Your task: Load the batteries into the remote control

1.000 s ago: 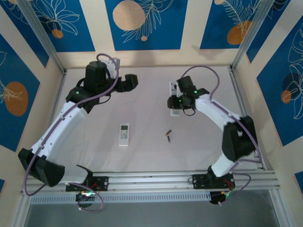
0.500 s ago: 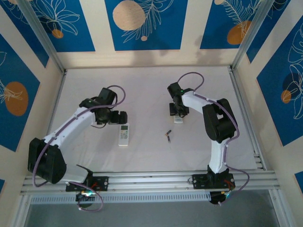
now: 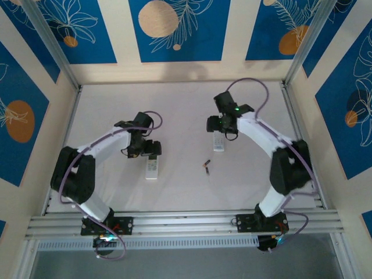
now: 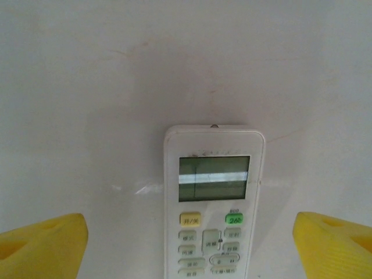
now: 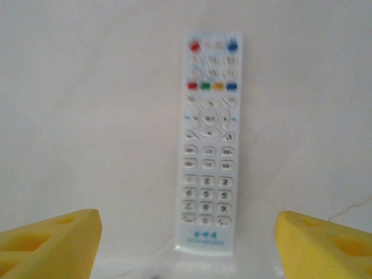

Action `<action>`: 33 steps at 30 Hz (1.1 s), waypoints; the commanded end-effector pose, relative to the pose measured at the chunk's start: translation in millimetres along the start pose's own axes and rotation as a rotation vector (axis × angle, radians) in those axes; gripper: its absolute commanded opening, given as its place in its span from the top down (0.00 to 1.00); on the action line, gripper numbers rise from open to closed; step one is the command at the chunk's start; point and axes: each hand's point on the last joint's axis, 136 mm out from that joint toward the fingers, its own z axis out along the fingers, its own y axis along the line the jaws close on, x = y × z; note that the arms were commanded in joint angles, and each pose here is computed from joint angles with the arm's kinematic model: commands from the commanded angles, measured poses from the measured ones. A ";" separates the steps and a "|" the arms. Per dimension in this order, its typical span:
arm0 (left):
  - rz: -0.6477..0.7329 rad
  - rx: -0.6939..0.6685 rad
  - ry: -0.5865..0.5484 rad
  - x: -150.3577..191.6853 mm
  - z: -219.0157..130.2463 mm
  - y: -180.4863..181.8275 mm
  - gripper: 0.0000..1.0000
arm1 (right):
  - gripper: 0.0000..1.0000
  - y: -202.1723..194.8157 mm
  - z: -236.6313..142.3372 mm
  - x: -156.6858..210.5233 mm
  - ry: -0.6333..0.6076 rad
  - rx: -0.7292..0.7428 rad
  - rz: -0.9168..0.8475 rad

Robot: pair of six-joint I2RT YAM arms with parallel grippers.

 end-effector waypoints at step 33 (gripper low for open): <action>0.467 1.381 -0.745 -63.8 -352.2 -194.8 0.76 | 0.00 101.2 -246.2 -21.5 -0.372 -1.126 -0.021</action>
